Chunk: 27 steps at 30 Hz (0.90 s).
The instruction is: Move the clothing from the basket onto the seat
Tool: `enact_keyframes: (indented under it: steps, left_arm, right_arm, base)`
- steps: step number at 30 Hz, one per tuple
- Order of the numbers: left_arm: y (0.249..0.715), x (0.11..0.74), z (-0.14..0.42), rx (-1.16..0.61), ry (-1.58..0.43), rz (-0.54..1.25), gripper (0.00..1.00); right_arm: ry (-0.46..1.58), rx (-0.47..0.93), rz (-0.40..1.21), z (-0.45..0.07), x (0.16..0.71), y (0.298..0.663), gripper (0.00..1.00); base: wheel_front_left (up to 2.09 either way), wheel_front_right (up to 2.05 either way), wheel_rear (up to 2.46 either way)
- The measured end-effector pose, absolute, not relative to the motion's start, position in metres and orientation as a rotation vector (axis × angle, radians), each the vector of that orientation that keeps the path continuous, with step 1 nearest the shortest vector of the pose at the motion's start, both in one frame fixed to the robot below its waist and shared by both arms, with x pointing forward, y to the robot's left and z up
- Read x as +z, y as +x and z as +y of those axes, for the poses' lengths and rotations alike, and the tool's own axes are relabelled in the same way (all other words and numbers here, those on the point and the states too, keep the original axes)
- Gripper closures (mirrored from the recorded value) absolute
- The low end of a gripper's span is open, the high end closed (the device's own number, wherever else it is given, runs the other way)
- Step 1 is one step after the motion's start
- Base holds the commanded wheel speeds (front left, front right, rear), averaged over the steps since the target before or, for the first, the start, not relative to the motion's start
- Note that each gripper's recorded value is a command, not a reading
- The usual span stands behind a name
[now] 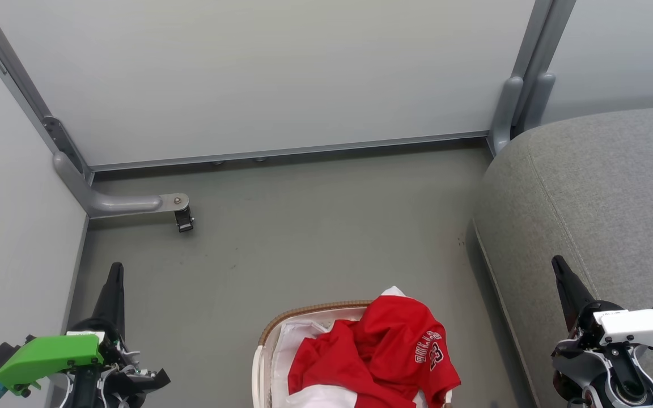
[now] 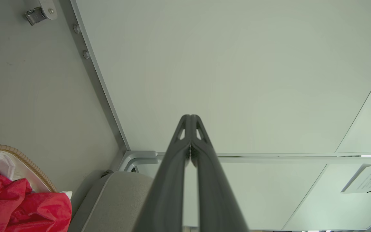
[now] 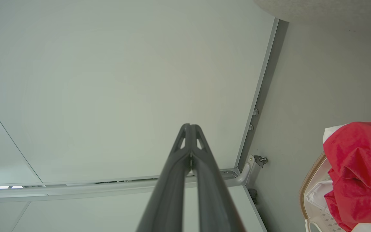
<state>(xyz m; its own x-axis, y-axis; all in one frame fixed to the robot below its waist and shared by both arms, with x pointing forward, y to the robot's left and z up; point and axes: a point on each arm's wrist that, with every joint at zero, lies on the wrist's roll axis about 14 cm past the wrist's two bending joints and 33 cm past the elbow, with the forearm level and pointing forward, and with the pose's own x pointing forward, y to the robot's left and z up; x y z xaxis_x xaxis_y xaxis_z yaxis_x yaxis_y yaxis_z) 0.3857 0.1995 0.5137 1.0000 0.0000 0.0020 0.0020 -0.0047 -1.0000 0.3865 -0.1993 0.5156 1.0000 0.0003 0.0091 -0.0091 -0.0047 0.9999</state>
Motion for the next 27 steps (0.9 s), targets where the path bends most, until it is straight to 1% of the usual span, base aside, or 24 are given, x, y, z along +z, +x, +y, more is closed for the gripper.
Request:
enact_keyframes:
  steps: [27]
  left_arm:
    - [0.3857,0.5138,0.1995,-0.002,-1.576,-0.002,1.0]
  right_arm:
    - [1.575,0.007,-0.007,-0.1993,0.5156,0.3865,1.0]
  base:
    - [0.0,0.0,0.0]
